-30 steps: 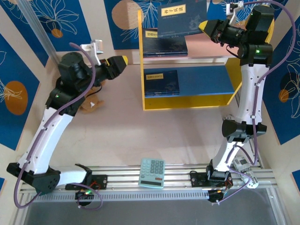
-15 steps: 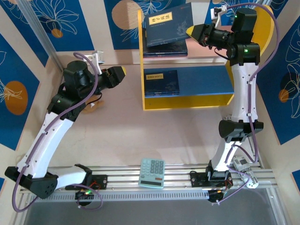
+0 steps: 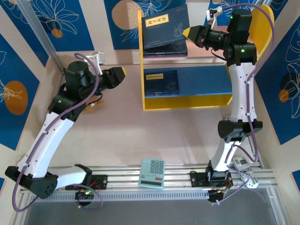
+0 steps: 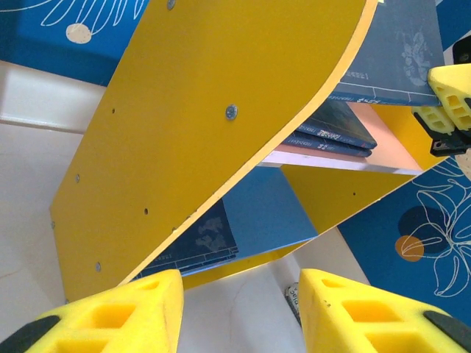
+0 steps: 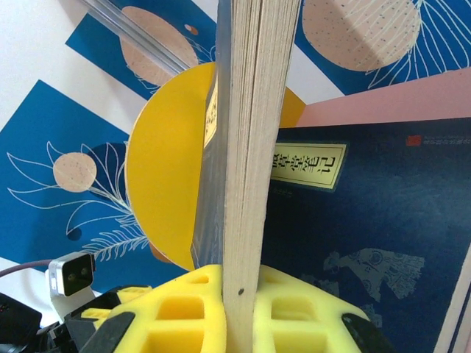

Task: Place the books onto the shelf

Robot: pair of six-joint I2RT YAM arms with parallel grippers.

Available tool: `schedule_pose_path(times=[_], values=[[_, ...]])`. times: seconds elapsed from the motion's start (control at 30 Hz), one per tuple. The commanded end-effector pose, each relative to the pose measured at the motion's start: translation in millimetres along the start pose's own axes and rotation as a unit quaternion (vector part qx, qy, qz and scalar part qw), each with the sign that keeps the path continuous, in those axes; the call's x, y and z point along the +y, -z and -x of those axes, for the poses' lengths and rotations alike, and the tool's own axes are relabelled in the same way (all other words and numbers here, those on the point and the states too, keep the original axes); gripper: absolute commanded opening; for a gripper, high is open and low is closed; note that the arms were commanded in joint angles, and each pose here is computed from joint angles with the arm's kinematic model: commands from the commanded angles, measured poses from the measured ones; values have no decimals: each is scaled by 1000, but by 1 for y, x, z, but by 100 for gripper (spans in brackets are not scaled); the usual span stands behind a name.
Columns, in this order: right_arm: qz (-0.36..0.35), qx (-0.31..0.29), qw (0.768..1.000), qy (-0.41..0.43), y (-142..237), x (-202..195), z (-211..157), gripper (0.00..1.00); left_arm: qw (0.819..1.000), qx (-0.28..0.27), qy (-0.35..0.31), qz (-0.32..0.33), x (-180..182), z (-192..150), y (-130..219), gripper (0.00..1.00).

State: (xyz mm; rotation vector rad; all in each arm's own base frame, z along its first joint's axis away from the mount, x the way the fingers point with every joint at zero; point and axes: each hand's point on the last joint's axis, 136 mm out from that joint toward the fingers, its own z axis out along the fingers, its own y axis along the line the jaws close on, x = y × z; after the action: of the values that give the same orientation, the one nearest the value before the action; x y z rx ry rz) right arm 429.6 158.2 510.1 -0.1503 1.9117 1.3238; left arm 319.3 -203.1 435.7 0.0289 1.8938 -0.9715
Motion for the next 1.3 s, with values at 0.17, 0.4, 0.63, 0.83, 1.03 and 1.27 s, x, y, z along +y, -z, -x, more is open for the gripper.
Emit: schedule_pose_path(times=[0.17,0.4,0.63,0.83,1.03,1.27], values=[[2,4,1000,9,-10,-3,-4,0,1000,-9,-9,-5,-5,1,7,45],[-4,13,1000,5,-15,-10,-10,0,1000,-8,-9,-3,-4,0,6,44],[-21,19,1000,-1,-16,-19,-16,4,1000,-6,-7,-3,-2,-2,4,44],[-32,21,999,-10,-16,-30,-15,20,1000,-8,-6,-5,-3,-1,5,44],[-43,17,999,-12,-17,-38,-13,30,1000,-9,-7,-2,-3,-1,9,44],[-62,12,998,-12,-16,-46,-10,39,1000,-12,-9,4,-1,0,12,43]])
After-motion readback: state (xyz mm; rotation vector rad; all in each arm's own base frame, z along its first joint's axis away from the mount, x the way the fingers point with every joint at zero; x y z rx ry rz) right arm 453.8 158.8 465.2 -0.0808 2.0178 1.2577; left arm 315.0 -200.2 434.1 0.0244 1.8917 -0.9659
